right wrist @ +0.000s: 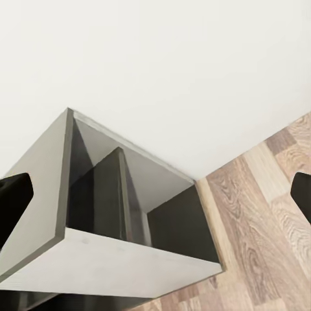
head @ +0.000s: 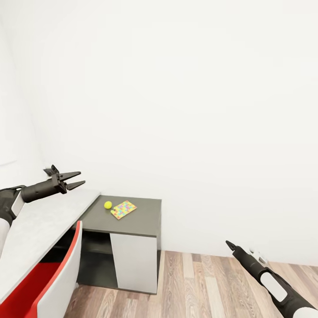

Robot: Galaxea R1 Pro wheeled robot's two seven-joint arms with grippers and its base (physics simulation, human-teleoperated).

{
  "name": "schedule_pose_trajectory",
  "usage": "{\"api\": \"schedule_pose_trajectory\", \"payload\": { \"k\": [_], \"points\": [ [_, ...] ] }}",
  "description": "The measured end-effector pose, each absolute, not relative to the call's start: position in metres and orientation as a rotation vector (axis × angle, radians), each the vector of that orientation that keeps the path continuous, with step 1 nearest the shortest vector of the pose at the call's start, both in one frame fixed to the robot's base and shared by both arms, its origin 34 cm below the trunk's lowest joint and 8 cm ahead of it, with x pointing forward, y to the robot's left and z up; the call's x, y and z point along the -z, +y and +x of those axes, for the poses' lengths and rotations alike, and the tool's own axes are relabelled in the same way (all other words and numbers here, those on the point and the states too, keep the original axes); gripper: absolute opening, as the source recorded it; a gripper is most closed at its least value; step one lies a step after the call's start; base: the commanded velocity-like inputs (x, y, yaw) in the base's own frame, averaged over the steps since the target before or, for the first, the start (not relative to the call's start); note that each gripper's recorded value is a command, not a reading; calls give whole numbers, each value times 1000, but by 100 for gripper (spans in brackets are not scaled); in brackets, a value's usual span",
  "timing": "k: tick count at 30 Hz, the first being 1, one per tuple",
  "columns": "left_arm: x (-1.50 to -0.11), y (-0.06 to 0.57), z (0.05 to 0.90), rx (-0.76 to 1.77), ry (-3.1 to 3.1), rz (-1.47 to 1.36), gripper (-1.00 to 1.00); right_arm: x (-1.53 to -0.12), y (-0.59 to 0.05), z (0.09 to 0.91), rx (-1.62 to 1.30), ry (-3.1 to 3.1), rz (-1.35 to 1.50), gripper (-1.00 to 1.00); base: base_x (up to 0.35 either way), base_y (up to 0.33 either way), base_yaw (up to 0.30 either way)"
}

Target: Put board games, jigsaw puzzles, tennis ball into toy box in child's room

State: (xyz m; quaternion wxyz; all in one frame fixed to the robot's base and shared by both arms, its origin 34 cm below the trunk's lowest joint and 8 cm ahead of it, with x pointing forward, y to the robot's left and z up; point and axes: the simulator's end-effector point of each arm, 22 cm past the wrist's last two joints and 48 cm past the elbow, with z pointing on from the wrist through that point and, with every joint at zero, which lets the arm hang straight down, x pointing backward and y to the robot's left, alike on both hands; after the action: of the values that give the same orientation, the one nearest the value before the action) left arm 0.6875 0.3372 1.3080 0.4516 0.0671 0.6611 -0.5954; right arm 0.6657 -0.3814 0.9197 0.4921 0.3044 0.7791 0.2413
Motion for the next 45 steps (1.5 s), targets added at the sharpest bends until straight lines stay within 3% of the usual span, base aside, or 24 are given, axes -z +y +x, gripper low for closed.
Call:
{"api": "schedule_pose_trajectory", "payload": {
  "k": [9, 31, 45],
  "points": [
    [-1293, 320, 697, 1454, 1689, 161, 100, -919, -380, 666, -583, 1893, 733, 100, 20, -19, 0],
    [-1207, 244, 778, 967, 2033, 6, 100, -931, -389, 672, -516, 1829, 702, 100, 0, 0, 0],
    [-1191, 245, 799, 776, 2051, -40, 100, -931, -389, 672, -514, 1829, 699, 100, 0, 0, 0]
  ]
}}
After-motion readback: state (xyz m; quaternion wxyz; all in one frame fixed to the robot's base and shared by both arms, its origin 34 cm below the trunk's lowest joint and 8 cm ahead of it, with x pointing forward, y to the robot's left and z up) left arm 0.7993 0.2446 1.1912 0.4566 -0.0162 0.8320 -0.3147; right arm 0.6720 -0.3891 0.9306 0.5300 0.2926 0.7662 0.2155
